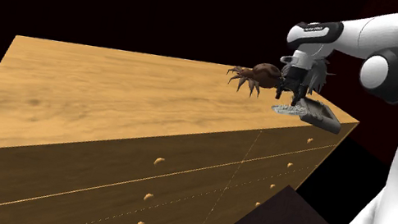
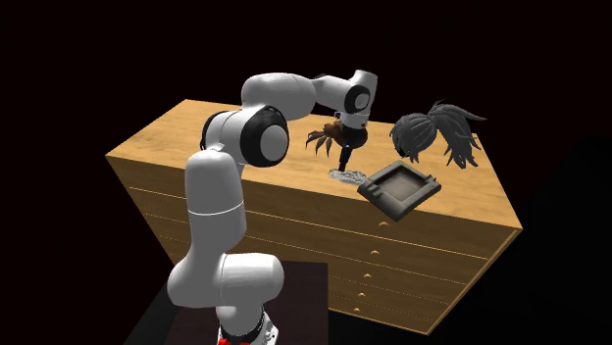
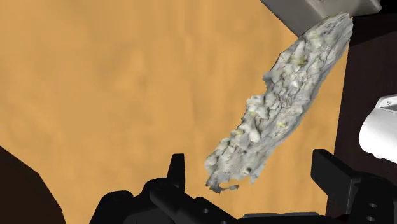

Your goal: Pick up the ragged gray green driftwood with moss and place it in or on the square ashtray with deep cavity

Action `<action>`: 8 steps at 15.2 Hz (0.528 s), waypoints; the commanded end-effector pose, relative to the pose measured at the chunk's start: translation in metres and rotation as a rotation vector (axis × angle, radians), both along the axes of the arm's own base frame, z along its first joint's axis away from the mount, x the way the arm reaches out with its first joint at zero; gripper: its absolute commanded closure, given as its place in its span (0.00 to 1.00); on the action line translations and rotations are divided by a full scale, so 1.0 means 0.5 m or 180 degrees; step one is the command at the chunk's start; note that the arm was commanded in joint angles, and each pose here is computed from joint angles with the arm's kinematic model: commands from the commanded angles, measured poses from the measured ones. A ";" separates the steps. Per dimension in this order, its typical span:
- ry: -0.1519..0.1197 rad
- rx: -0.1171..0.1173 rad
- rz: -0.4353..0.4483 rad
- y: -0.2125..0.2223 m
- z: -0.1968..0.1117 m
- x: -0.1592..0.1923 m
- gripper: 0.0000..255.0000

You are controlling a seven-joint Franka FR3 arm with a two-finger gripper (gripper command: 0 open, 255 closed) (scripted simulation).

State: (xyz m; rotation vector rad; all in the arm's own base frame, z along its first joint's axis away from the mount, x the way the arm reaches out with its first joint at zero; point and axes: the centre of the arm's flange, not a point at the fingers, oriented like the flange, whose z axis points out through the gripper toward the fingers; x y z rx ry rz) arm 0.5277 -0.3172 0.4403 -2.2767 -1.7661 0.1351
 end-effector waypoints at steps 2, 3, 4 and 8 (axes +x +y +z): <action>0.0201 -0.0407 -0.0527 -0.006 0.036 -0.017 0.00; 0.0201 -0.0407 -0.0527 -0.006 0.026 -0.020 0.00; 0.0201 -0.0407 -0.0527 -0.005 0.016 -0.023 0.00; 0.0201 -0.0407 -0.0527 -0.002 -0.025 -0.034 0.00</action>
